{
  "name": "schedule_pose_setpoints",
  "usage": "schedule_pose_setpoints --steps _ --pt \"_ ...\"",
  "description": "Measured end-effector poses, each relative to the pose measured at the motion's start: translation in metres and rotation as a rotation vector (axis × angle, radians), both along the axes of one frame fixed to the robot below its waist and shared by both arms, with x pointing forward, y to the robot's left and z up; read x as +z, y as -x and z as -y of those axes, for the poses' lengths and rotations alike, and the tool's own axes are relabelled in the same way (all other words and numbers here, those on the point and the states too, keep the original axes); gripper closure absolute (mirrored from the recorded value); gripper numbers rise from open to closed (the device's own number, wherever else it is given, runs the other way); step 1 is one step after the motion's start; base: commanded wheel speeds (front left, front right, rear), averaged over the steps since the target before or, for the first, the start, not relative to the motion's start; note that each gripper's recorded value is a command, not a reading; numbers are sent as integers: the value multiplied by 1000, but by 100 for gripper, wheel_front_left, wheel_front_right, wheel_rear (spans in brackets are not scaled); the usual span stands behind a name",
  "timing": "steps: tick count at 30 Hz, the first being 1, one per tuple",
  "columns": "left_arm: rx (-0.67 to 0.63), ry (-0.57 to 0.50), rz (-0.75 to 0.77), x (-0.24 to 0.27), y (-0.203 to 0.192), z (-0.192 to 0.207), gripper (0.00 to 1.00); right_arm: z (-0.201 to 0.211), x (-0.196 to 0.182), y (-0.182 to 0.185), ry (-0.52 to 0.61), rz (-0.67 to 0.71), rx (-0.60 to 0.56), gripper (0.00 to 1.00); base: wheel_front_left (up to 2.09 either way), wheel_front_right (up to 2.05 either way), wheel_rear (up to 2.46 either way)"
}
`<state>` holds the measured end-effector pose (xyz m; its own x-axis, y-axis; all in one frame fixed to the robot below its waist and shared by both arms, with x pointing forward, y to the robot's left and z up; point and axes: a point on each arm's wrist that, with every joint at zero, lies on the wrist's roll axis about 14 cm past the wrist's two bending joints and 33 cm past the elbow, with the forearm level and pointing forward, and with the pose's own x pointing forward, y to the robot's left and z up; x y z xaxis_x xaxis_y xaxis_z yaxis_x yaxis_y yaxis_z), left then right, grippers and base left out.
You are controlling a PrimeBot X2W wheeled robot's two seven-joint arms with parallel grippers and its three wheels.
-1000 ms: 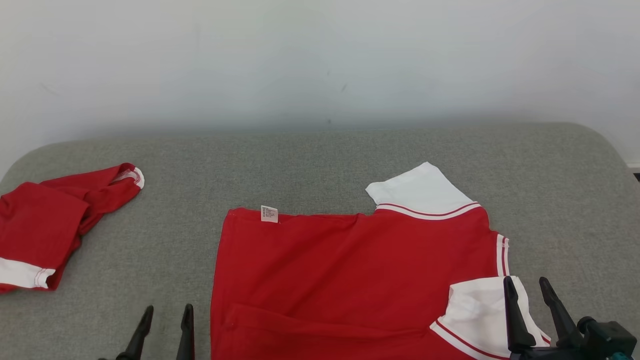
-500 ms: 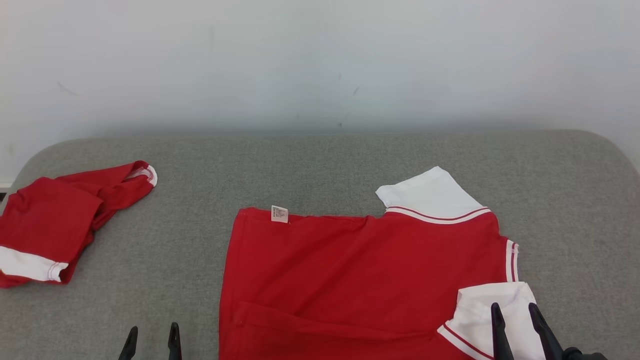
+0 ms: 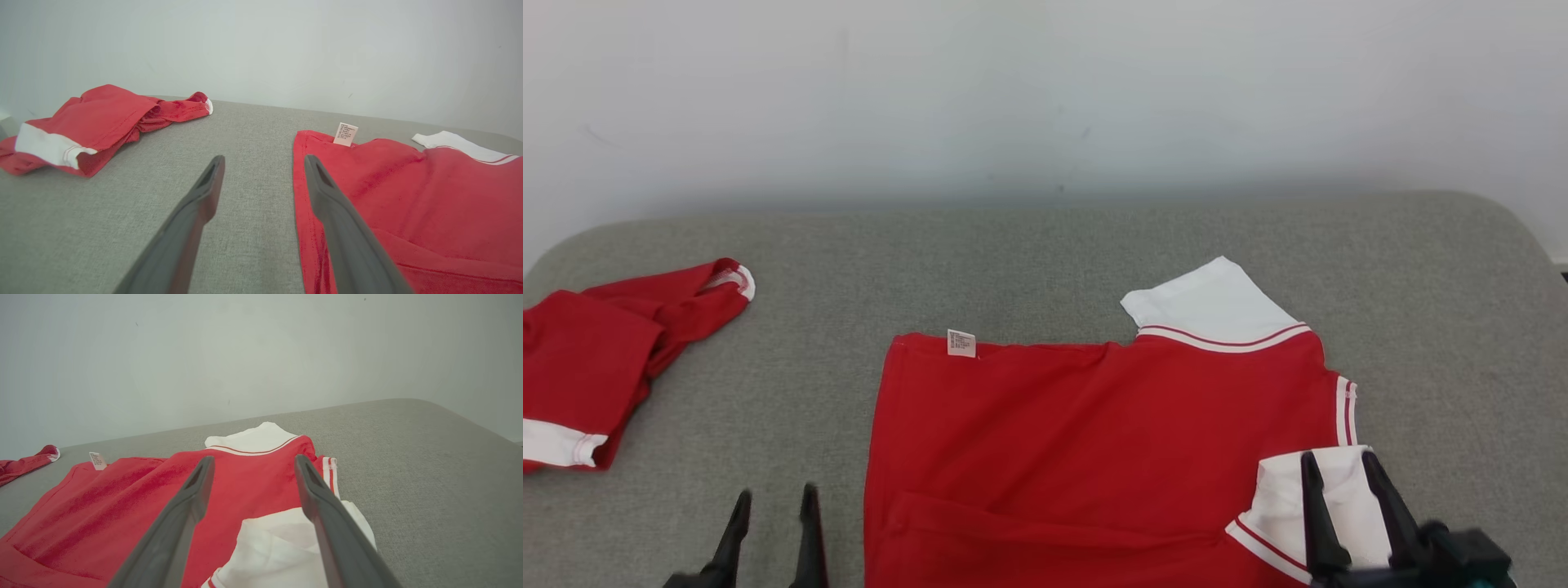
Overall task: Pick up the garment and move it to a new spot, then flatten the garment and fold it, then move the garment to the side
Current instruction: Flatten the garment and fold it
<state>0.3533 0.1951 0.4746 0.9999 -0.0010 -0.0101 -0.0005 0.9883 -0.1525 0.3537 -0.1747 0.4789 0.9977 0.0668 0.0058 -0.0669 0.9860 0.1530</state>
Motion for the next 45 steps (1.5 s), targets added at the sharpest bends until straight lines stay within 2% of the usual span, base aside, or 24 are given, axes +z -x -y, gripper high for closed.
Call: schedule_pose_setpoints --steps 3,6,9,15,18,23,29,37,38,39,40,45 --pt "-103 -34 39 14 -39 22 0 -15 15 -32 4 44 49 0 0 0 0" --pt "-182 -70 26 12 -64 34 0 -21 23 -57 34 66 88 0 0 0 0" --pt "-282 -131 -21 5 -109 45 0 -25 29 -94 63 75 123 0 0 0 0" --pt "-320 -107 -118 -15 -152 55 0 -24 23 -119 80 62 134 0 0 0 0" --pt "-314 -99 -203 -38 -162 54 0 -23 14 -123 82 40 136 0 0 0 0" --pt "-317 -68 -258 -55 -173 61 0 -16 3 -124 91 11 126 0 0 0 0" --pt "-329 -45 -293 -69 -179 70 0 2 -5 -119 109 -13 90 0 0 0 0" --pt "-321 -25 -323 -76 -180 72 0 6 -1 -118 114 -6 83 0 0 0 0" --pt "-323 -17 -325 -76 -180 74 35 6 -1 -118 115 -6 83 0 0 0 0" --pt "-325 -13 -327 -76 -180 76 56 6 -1 -118 115 -6 84 0 0 0 0" --pt "-328 -16 -326 -76 -180 77 100 6 -2 -118 116 -6 85 0 0 0 0" --pt "-332 -9 -303 -69 -183 78 100 5 -4 -121 124 -14 93 0 0 0 0"
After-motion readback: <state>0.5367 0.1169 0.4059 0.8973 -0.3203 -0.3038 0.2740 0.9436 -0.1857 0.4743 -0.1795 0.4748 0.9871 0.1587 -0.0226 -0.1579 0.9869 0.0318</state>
